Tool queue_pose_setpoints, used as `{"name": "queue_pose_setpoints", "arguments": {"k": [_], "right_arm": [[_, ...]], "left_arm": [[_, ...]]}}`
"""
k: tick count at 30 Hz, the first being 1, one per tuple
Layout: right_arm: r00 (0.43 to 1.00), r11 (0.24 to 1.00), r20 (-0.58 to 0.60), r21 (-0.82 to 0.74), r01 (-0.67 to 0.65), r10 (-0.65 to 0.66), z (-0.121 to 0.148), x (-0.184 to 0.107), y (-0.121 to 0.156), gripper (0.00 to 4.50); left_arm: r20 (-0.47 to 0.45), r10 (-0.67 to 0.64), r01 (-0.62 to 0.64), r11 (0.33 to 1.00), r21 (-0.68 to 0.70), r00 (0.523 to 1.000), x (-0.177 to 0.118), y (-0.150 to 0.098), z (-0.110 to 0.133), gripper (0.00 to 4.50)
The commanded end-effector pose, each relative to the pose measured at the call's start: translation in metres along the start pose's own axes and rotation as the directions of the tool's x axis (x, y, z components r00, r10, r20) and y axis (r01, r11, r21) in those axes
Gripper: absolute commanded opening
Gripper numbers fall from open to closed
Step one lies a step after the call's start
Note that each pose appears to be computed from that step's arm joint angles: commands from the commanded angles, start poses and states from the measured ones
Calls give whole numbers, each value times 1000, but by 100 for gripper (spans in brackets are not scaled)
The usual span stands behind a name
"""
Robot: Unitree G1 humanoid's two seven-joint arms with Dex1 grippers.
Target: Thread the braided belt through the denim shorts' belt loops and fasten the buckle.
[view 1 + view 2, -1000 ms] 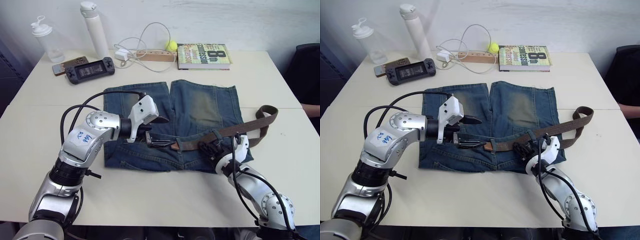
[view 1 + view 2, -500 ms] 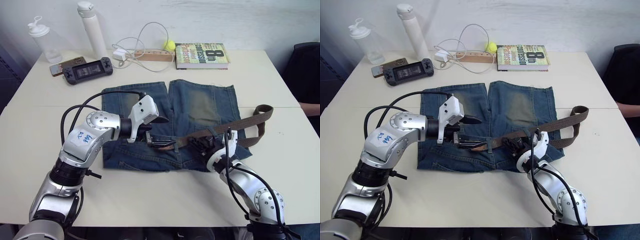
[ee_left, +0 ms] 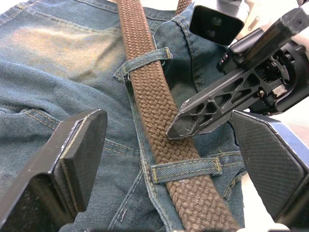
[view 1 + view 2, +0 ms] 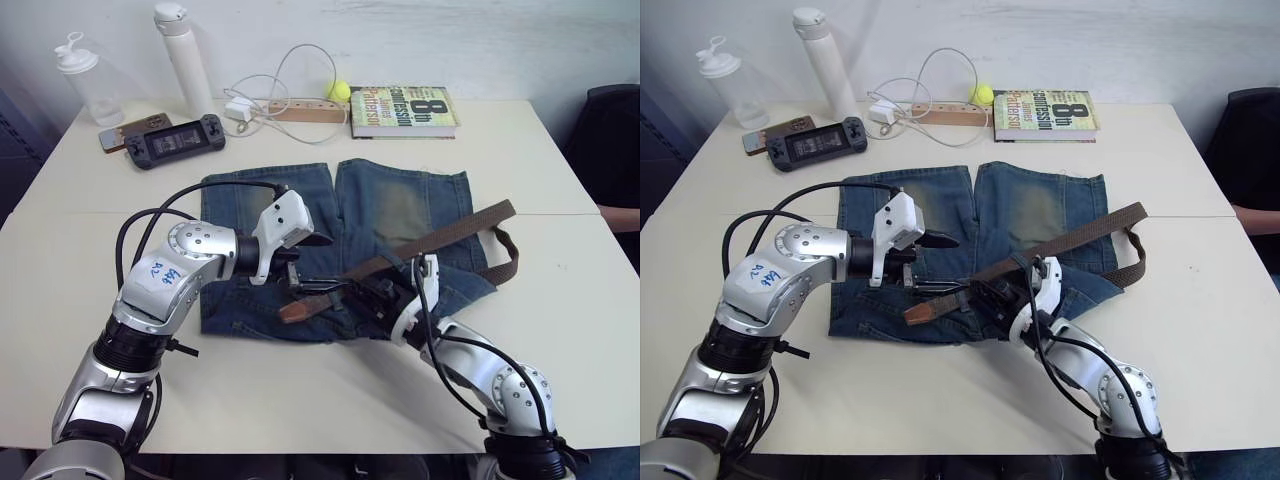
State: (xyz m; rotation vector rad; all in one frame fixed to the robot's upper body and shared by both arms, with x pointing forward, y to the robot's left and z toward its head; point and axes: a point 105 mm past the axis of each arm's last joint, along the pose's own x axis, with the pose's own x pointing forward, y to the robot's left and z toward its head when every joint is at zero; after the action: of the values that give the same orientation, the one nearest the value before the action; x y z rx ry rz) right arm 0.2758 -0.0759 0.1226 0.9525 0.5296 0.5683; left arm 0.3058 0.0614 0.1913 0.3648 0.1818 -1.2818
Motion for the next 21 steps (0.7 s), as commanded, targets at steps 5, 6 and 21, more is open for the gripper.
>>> {"name": "queue_pose_setpoints", "arguments": {"k": [5,6,21], "right_arm": [[991,728,-133,-682,-69,-31,22,-52,24,403],[983,662,-182,-739,-122,-23,17,-57,31,439],[905,109,-291,-957,-270,-311,28,-83,-19,439]], "left_arm": [[1,-47,47,995,86,999,-10,0,5,450],[10,-70,68,992,107,998,-11,-2,6,450],[-185,-236,291,877,383,954,-15,-17,-20,450]]}}
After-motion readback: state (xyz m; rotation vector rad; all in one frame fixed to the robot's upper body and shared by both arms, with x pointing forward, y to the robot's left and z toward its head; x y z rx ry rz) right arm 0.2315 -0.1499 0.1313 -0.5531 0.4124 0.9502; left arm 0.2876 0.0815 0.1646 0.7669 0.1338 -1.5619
